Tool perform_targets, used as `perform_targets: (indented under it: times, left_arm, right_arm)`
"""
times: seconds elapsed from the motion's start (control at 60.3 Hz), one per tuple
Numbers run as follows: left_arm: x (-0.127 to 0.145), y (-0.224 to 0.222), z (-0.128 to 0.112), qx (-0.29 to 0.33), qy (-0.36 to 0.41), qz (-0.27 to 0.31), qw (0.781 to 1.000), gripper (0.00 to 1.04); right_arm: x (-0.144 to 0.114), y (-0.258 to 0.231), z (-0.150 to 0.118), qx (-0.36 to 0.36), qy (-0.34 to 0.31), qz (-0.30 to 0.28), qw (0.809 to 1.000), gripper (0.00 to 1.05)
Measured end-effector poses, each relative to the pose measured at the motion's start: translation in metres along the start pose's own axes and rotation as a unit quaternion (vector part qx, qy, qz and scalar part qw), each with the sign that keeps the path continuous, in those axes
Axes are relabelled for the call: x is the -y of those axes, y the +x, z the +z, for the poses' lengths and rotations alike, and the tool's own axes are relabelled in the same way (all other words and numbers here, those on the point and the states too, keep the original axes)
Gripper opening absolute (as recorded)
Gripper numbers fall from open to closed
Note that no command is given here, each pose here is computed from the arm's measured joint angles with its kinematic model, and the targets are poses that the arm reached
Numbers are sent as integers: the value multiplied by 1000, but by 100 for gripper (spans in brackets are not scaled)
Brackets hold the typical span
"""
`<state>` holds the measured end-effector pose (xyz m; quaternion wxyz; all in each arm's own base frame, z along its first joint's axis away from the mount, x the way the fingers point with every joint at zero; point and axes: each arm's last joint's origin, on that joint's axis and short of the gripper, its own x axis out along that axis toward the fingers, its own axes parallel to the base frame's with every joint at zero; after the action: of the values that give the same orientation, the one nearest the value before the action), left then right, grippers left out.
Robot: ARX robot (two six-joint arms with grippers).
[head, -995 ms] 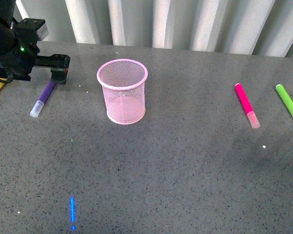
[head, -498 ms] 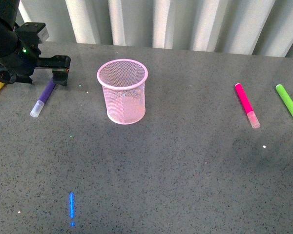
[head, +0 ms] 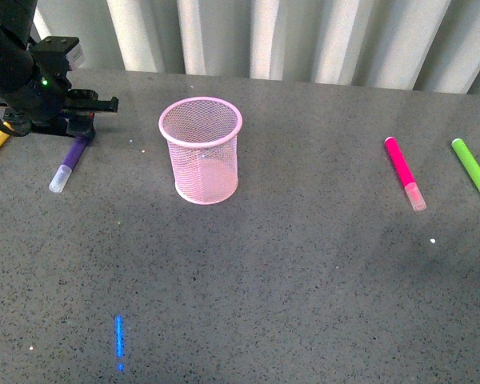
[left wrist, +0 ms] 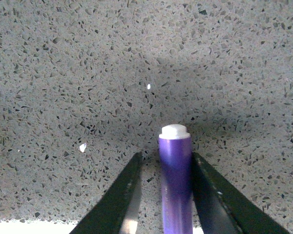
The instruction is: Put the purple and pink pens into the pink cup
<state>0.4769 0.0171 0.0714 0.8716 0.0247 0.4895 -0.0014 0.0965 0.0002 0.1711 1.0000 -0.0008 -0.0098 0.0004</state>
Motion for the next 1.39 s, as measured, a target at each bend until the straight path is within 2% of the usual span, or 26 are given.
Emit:
perform_targets:
  times: [0.116, 0.382, 0.498, 0.63, 0.73, 0.813, 0.979, 1.062, 1.278, 1.394]
  left_arm:
    - [-1, 0, -1, -2, 1, -3, 1000, 13]
    - [-1, -9, -12, 29, -8, -33, 999, 13]
    - [0, -17, -20, 71, -28, -43, 996, 13]
    - [0, -41, -16, 160, -45, -39, 985, 13]
    - [1, -73, -6, 256, -67, -45, 963, 13]
    - [4, -106, 1, 344, -91, -55, 933, 13]
    - [25, -153, -8, 473, -115, -79, 870, 13]
    - [47, -163, -23, 513, -113, -102, 845, 13]
    - [116, -165, -58, 571, -99, -141, 803, 13]
    - [132, -164, -63, 568, -93, -158, 802, 13]
  right_arm:
    - [0, 0, 0, 0, 0, 0, 1000, 98]
    - [0, 0, 0, 0, 0, 0, 1000, 98]
    - [0, 0, 0, 0, 0, 0, 1000, 98]
    - [0, 0, 0, 0, 0, 0, 1000, 98]
    - [0, 0, 0, 0, 0, 0, 1000, 98]
    - [0, 0, 0, 0, 0, 0, 1000, 98]
    - [0, 0, 0, 0, 0, 0, 1000, 98]
    - [0, 0, 0, 0, 0, 0, 1000, 98]
    - [0, 0, 0, 0, 0, 0, 1000, 98]
    - [0, 0, 0, 0, 0, 0, 1000, 98]
